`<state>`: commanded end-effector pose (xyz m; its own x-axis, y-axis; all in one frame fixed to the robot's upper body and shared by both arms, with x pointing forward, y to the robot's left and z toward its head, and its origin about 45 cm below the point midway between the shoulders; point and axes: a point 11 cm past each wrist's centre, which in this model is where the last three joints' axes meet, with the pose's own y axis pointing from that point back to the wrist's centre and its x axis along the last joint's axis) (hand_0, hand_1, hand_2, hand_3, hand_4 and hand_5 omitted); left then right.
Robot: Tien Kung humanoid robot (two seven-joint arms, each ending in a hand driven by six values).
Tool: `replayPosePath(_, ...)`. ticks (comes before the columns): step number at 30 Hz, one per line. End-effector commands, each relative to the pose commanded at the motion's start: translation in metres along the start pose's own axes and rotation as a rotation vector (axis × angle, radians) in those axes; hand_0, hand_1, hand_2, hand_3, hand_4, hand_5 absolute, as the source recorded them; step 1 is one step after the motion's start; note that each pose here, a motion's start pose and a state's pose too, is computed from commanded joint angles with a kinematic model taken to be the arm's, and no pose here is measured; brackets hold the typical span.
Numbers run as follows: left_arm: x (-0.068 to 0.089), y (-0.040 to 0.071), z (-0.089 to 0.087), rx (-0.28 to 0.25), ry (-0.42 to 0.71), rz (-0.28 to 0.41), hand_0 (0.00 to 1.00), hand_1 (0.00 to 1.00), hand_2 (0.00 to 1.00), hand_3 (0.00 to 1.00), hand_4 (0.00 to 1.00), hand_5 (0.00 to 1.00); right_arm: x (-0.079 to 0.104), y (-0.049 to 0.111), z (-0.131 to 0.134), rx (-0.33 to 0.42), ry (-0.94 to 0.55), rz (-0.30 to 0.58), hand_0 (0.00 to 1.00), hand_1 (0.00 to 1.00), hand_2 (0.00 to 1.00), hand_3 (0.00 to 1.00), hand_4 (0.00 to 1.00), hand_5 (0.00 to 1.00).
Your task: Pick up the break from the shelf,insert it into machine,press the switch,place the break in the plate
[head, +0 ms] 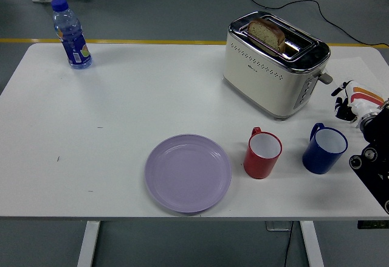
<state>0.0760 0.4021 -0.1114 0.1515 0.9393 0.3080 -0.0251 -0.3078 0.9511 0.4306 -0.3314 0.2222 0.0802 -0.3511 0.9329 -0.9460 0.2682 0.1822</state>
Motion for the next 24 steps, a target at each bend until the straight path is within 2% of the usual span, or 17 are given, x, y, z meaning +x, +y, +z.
replayPosePath(9,0.001,0.0,0.001,-0.001,0.0,0.001,0.682,0.693,0.678,0.561,0.289,0.831,0.012,-0.001,-0.001,0.001,-0.029,0.049,0.271,0.139,0.239,0.588,0.373,0.002)
replayPosePath(20,0.001,0.0,0.002,-0.001,-0.001,0.002,0.684,0.693,0.678,0.561,0.29,0.831,0.044,0.001,-0.003,0.019,-0.177,0.222,0.291,0.149,0.253,0.597,0.355,0.002)
replayPosePath(21,0.001,0.0,0.002,-0.001,-0.001,0.001,0.684,0.693,0.678,0.562,0.291,0.832,0.047,0.001,-0.004,0.029,-0.201,0.24,0.38,0.286,0.379,0.695,0.375,0.002)
replayPosePath(24,0.001,0.0,0.002,-0.001,0.001,0.001,0.684,0.693,0.678,0.562,0.291,0.832,0.055,0.003,-0.008,0.062,-0.275,0.277,0.38,0.286,0.379,0.695,0.375,0.002)
